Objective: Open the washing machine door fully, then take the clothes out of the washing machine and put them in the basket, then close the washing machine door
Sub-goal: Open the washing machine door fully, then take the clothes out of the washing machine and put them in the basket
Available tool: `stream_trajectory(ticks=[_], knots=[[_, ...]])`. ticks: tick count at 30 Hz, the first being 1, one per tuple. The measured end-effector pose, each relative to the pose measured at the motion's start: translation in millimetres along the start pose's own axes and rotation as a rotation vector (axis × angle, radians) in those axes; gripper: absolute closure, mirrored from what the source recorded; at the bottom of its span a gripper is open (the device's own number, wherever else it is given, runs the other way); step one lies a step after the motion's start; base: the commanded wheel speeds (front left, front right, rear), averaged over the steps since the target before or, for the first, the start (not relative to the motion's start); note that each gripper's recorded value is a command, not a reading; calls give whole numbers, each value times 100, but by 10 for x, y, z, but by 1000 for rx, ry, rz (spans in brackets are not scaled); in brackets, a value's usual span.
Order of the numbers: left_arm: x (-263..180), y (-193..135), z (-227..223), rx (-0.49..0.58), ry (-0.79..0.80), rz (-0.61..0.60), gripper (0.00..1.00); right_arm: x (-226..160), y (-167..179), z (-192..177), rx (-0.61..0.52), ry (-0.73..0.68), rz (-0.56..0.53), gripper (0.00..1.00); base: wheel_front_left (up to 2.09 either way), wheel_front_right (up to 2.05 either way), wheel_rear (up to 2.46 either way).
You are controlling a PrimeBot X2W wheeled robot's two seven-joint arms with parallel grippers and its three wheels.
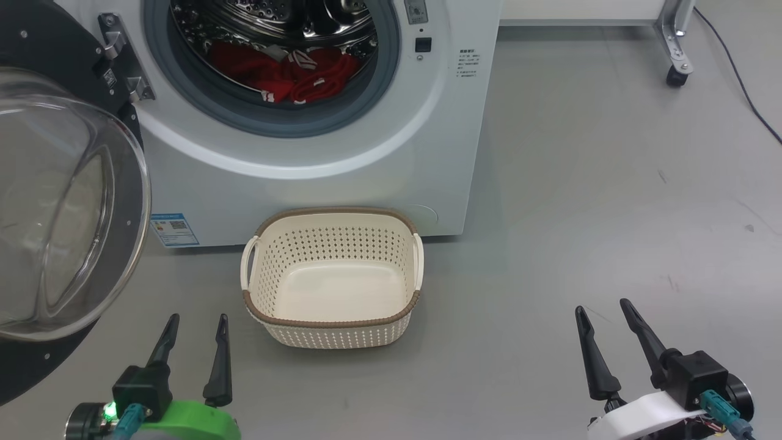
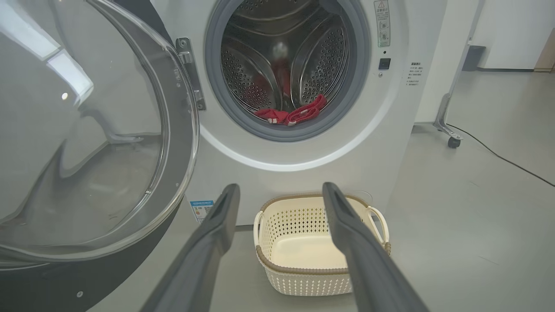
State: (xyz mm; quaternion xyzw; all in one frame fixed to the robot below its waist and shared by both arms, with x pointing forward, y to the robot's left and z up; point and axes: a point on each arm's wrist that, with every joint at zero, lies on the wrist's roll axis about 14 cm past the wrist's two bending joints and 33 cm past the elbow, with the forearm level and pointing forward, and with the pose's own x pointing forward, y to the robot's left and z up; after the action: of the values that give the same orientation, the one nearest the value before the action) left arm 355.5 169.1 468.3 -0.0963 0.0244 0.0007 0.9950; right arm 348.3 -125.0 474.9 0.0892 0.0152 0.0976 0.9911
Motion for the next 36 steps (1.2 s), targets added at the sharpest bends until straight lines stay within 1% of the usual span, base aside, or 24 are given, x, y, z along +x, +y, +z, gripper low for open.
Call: stream_trajectory(ticks=[6, 10, 26, 36], knots=[[18, -154, -12, 4, 5, -47, 0, -103, -142, 59, -4, -19, -55, 0, 0, 0, 0], [-1, -174, -27, 7, 9, -53, 0, -145, -160, 59, -4, -20, -64, 0, 0, 0, 0], [-42, -182, 2, 6, 4, -50, 0, -133, -134, 113, -5, -37, -55, 0, 0, 0, 0], [-40, -178, 17, 8, 3, -43, 0, -158, -135, 73, -3, -24, -57, 0, 6, -6, 0]])
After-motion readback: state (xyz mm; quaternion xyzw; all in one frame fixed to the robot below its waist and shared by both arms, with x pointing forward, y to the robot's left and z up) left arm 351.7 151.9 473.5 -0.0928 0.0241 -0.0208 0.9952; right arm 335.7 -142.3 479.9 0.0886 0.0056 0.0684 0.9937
